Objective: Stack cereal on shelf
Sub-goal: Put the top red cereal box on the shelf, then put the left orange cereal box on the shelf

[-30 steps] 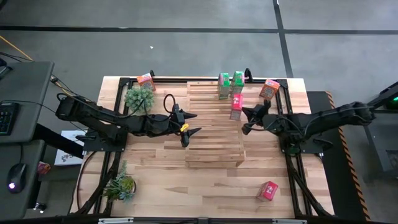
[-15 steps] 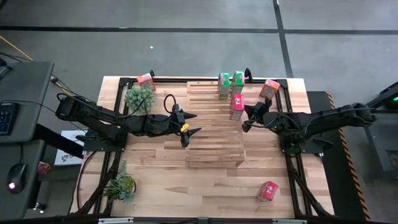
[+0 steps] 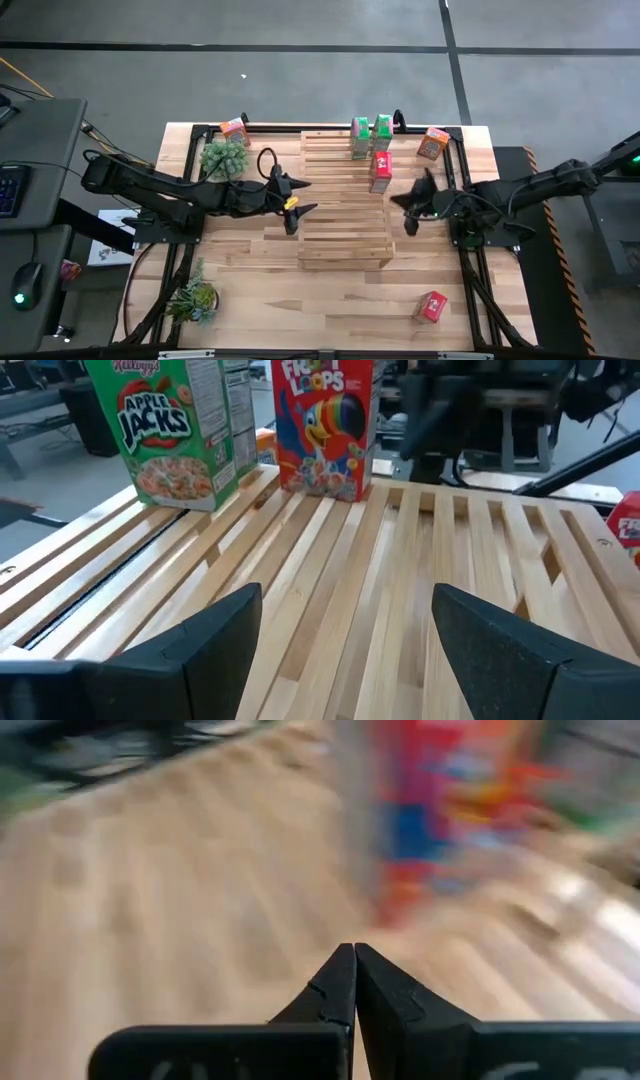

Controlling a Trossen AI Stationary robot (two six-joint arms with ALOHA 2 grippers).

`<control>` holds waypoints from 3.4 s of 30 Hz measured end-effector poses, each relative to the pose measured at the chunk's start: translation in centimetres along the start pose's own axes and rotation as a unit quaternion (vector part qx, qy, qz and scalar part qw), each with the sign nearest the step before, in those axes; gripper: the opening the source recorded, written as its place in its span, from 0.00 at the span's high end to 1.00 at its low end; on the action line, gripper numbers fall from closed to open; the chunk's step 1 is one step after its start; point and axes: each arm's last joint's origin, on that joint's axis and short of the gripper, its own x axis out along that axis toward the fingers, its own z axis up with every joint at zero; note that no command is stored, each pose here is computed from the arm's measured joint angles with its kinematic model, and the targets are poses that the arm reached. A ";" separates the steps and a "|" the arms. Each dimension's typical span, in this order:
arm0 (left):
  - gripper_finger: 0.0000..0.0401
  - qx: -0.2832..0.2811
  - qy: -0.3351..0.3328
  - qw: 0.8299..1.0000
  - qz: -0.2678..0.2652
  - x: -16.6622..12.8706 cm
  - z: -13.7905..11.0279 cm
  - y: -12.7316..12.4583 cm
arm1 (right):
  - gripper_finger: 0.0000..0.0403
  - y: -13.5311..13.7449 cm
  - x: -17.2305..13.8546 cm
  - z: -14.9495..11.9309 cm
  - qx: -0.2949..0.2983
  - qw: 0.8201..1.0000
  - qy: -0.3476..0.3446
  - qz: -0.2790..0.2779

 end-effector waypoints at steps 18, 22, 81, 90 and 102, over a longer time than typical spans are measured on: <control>0.29 -0.012 0.002 1.000 0.015 0.1 -0.1 0.1 | 1.00 2.4 2.5 1.6 -0.066 0.995 -0.076 -0.013; 0.29 -0.012 0.002 1.000 0.015 0.1 -0.1 0.1 | 1.00 2.0 2.7 1.8 -0.066 0.994 -0.082 -0.043; 0.29 0.020 -0.041 0.978 0.205 -6.1 0.2 5.4 | 1.00 3.7 -1.9 2.1 -0.094 0.987 -0.127 0.003; 0.29 -0.094 0.191 0.925 0.315 -6.2 4.2 17.7 | 1.00 3.3 -1.7 2.2 -0.089 0.987 -0.131 -0.020; 0.29 -0.183 0.399 0.841 0.315 -3.7 2.8 27.5 | 1.00 3.2 -1.6 1.9 -0.095 0.988 -0.115 -0.023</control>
